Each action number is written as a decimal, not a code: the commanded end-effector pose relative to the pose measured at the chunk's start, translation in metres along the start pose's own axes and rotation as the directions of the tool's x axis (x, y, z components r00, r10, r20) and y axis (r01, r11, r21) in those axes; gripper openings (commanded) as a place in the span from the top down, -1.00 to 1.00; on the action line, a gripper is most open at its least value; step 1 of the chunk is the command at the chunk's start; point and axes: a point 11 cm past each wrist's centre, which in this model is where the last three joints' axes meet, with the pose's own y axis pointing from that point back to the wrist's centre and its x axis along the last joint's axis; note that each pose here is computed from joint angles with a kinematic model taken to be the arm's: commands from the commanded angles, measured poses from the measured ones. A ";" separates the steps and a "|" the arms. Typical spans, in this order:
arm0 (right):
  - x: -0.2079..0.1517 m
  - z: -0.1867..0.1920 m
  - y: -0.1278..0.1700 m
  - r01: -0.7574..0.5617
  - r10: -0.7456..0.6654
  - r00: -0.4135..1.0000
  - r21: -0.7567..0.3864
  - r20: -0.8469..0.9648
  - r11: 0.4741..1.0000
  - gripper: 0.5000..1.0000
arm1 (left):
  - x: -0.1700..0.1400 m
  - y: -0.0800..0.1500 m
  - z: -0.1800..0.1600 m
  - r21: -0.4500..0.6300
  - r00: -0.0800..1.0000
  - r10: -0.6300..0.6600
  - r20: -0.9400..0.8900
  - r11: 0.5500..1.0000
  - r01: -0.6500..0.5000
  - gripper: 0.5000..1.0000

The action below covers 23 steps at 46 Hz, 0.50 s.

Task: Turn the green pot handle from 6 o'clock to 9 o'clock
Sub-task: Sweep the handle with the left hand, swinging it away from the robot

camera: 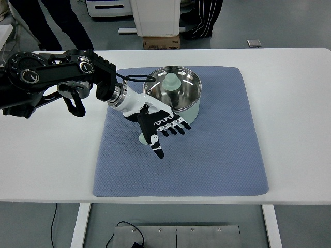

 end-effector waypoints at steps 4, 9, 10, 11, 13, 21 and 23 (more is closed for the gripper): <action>0.000 0.000 0.000 0.000 0.000 1.000 -0.001 0.000 1.000 -1.00 | 0.007 0.010 -0.009 0.026 0.999 0.032 0.014 0.999 -0.032 -1.00; 0.001 0.001 0.000 -0.001 0.001 1.000 -0.002 -0.001 1.000 -1.00 | 0.010 0.013 -0.013 0.043 0.999 0.044 0.029 0.998 -0.046 -1.00; 0.001 0.001 0.000 -0.001 0.001 1.000 -0.002 -0.001 1.000 -1.00 | 0.011 0.014 -0.015 0.047 0.998 0.048 0.030 0.998 -0.049 -1.00; 0.000 0.000 0.000 0.000 0.000 1.000 0.001 0.000 1.000 -1.00 | 0.013 0.017 -0.017 0.051 0.998 0.055 0.030 0.997 -0.057 -1.00; 0.001 0.001 0.000 -0.001 0.001 1.000 -0.002 0.000 1.000 -1.00 | 0.015 0.021 -0.022 0.059 0.997 0.066 0.027 0.996 -0.068 -1.00; 0.000 0.000 0.000 0.000 0.000 1.000 -0.001 -0.001 1.000 -1.00 | 0.019 0.028 -0.035 0.095 0.996 0.085 0.026 0.992 -0.087 -1.00; 0.001 0.001 0.000 -0.001 0.001 1.000 -0.002 0.000 1.000 -1.00 | 0.021 0.031 -0.040 0.105 0.995 0.093 0.021 0.990 -0.094 -1.00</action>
